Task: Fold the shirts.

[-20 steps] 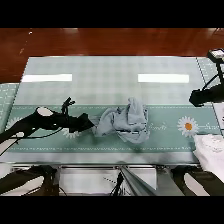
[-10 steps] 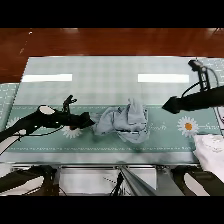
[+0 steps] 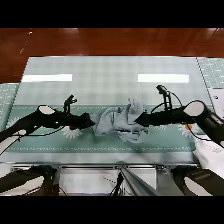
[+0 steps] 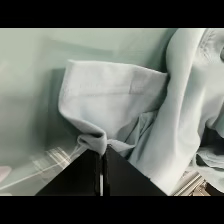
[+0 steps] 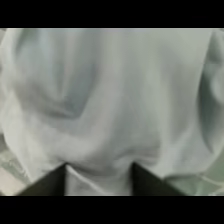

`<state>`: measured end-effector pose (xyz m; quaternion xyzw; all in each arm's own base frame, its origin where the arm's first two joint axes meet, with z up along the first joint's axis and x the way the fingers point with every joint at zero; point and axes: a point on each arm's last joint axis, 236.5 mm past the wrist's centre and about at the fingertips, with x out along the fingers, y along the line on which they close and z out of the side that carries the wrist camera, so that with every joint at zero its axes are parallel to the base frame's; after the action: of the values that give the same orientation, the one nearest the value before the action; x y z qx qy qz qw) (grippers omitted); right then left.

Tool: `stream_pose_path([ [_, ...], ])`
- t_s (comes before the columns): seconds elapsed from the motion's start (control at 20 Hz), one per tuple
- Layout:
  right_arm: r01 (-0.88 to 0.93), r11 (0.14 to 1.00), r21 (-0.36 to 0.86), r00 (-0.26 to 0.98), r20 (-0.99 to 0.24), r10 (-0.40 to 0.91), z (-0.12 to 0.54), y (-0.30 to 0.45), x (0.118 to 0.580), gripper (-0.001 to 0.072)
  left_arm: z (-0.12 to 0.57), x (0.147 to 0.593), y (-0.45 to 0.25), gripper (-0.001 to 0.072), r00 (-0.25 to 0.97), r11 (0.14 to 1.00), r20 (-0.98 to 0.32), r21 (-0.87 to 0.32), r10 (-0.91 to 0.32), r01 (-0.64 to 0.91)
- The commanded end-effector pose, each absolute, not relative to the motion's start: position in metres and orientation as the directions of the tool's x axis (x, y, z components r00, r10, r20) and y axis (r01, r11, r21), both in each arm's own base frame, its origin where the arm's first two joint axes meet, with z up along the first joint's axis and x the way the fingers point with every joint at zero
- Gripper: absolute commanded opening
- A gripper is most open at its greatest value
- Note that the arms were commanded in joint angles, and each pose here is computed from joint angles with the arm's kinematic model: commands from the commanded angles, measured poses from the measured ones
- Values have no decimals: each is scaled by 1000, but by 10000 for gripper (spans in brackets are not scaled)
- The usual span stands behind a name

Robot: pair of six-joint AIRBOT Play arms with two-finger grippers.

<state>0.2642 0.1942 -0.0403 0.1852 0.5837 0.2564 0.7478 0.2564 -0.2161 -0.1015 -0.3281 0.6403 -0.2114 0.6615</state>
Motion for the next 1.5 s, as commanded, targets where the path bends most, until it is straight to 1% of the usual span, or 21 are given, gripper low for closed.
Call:
stream_pose_path([
  [0.0,-144,813,564,253,-773,581,-48,201,282,62,-93,263,-213,25,119,689,-700,-714,-704,-122],
  [0.05,-167,811,561,255,-770,585,-39,199,285,29,-87,269,-208,25,148,684,-694,-719,-704,-120],
  [0.15,-242,825,511,292,-772,564,-8,184,295,29,-67,287,-195,25,227,673,-675,-733,-702,-101],
  [0.25,-302,849,434,371,-767,523,36,162,309,28,-33,311,-182,24,333,662,-638,-747,-695,-50],
  [0.35,-334,866,373,464,-735,495,86,142,319,28,19,335,-169,24,453,656,-573,-754,-683,35],
  [0.5,-351,876,332,583,-654,482,155,127,323,28,126,360,-155,24,620,658,-420,-722,-663,215],
  [0.6,-378,873,308,645,-588,487,199,127,322,28,216,362,-150,24,707,665,-277,-657,-651,355],
  [0.75,-428,869,250,704,-511,494,259,127,312,28,342,340,-146,24,767,683,-70,-512,-638,521],
  [0.85,-428,877,217,728,-492,477,290,122,302,28,413,316,-142,24,786,720,39,-375,-617,584],
  [0.95,-409,881,237,735,-487,472,311,119,290,28,462,290,-138,23,796,757,94,-261,-597,599],
  [1.0,-407,878,252,727,-494,478,318,120,280,28,473,280,-136,23,805,774,86,-234,-586,589],
  [1.05,-409,873,267,712,-505,488,322,122,271,28,474,273,-136,23,809,780,58,-235,-585,581],
  [1.1,-413,867,278,690,-526,497,321,124,262,28,466,266,-138,23,804,779,2,-245,-595,577],
  [1.15,-412,866,285,658,-564,499,316,124,251,28,450,260,-142,23,787,773,-69,-263,-613,578],
  [1.2,-408,865,293,612,-615,497,305,124,239,28,426,252,-148,23,754,764,-171,-282,-635,580],
  [1.25,-403,865,300,551,-675,491,291,122,225,28,399,244,-150,23,712,763,-281,-303,-644,571],
  [1.35,-376,877,298,412,-794,447,262,112,194,28,344,228,-145,22,610,780,-488,-347,-624,521],
  [1.4,-357,888,290,374,-827,420,252,106,187,28,319,221,-142,23,555,788,-565,-360,-610,500],
  [1.45,-350,891,289,361,-836,413,245,105,186,27,299,218,-140,23,507,790,-615,-380,-604,481],
])
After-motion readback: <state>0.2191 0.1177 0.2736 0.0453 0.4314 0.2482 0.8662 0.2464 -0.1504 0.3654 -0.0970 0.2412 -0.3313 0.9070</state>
